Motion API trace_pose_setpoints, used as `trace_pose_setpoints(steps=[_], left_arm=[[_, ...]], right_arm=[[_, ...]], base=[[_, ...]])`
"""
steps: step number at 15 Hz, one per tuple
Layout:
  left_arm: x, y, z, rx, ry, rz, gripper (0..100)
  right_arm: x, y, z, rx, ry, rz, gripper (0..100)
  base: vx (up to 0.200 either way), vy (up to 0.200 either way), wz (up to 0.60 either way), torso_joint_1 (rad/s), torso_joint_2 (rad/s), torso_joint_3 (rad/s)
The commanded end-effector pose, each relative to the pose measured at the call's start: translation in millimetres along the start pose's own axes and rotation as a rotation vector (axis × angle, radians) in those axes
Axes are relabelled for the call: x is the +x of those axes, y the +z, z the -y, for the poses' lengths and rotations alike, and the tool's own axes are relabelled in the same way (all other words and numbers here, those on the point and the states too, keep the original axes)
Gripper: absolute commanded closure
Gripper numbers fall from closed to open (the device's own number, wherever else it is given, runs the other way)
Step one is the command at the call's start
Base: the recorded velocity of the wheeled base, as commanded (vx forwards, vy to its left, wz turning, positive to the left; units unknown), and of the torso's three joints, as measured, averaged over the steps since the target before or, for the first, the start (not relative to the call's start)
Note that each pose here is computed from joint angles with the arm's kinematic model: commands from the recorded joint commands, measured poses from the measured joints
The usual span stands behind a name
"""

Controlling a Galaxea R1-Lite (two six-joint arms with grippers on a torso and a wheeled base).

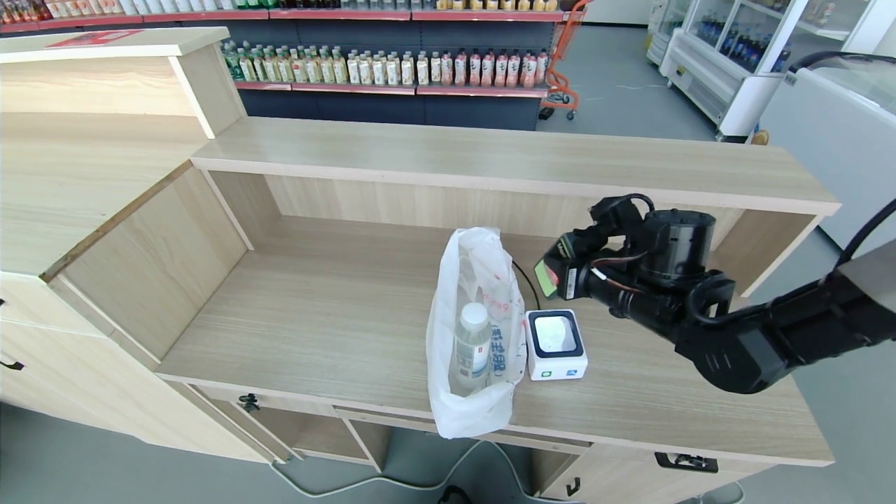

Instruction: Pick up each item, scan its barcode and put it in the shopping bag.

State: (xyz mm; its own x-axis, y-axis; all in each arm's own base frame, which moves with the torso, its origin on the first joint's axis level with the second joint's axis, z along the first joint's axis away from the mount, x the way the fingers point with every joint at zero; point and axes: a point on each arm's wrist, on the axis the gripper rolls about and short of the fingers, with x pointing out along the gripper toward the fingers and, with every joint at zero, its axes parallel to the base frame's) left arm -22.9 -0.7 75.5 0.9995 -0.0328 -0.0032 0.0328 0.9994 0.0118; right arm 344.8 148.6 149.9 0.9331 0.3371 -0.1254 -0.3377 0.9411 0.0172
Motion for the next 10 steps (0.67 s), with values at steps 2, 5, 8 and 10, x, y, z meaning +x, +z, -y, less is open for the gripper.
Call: trace_pose_setpoints(steps=[2,5,8,10], left_arm=[[0,-0.1,0.0,0.0,0.001,0.0,100],[0,-0.1,0.0,0.0,0.002,0.0,100],[0,-0.1,0.0,0.0,0.001,0.0,100],[0,-0.1,0.0,0.0,0.001,-0.001,100]], right_arm=[[21,-26,-7,-0.029,0.033,-0.029,100],[34,-36,-32,-0.062,0.103,-0.032,100],[43,-47,-46,-0.068,0.132,-0.045,100],[53,-57,-53,-0.095,0.144,-0.054,100]], base=[[0.0,0.0,0.0,0.0,0.0,0.0],[0.0,0.0,0.0,0.0,0.0,0.0],[0.0,0.0,0.0,0.0,0.0,0.0],[0.0,0.0,0.0,0.0,0.0,0.0]])
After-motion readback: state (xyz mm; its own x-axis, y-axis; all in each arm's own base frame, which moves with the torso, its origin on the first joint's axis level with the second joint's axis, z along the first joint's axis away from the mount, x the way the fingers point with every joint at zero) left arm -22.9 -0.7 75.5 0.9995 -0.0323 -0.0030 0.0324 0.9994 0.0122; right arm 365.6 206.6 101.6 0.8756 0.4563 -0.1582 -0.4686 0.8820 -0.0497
